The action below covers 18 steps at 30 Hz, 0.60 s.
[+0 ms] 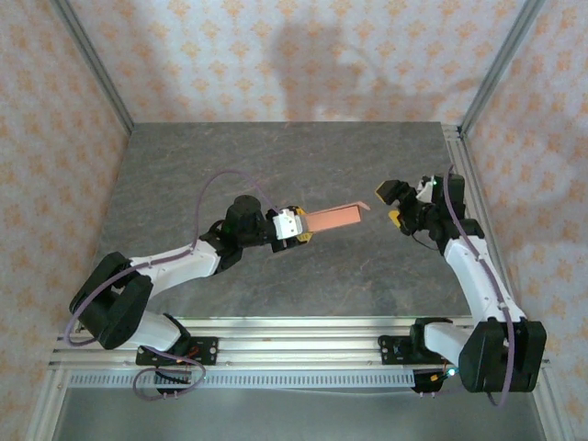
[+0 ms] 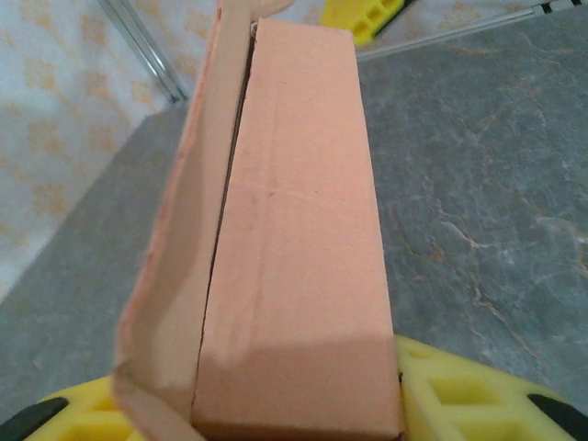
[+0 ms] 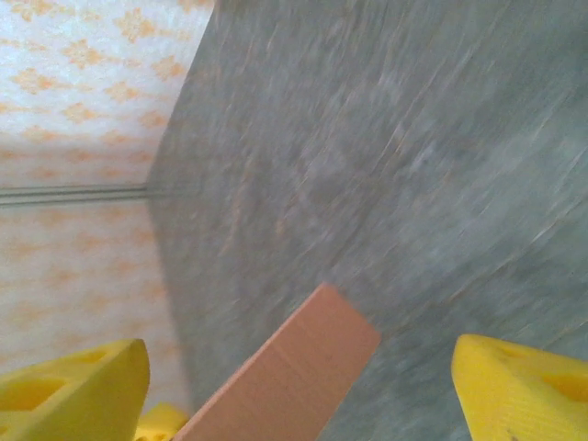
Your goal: Fold the paper box
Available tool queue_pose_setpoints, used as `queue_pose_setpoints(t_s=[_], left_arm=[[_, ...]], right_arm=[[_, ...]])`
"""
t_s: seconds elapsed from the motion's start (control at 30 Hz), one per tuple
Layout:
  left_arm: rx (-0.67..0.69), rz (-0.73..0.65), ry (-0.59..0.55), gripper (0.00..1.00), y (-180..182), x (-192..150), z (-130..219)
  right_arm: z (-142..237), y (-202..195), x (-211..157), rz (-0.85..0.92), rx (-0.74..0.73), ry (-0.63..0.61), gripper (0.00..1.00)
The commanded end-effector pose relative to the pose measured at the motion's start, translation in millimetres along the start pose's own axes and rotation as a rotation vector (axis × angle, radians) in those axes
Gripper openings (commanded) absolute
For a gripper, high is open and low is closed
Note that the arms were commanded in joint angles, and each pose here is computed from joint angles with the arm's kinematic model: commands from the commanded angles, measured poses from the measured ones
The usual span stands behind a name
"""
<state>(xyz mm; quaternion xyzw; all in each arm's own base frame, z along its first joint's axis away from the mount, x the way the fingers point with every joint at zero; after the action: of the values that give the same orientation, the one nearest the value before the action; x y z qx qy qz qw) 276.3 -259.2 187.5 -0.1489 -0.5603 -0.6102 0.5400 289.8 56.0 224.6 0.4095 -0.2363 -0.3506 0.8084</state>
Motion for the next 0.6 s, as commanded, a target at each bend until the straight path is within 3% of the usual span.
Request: queue_pose_setpoints(t_s=[0.0,0.27,0.57], left_arm=[[-0.053,0.114,0.039,0.47,-6.3,-9.6,-2.8],[-0.129,0.238,0.104,0.47,-24.4,-27.8,-2.0],[-0.246,0.309,0.169,0.45,-40.5,-52.1,-10.9]], right_arm=[[16.0,4.6,17.9,0.253,-0.058,-0.179,0.83],[26.2,12.5,8.4,0.678,-0.171,-0.286,0.82],[13.0,12.6,-23.8,0.992,-0.157,-0.074,0.82]])
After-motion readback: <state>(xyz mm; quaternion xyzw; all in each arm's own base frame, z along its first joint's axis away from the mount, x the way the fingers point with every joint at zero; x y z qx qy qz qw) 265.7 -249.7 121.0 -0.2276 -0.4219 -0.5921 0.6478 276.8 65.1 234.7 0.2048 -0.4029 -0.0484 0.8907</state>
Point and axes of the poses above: each hand's point on the last joint's axis, 136 mm out from that joint toward the fingers, its own z axis back along the fingers, its own y axis along the line the jaws close on, x = y × z, the point moved 5 cm from there along z, back along the fingers, and after that the axes turned 12 degrees about -z, right-handed, at the moved point
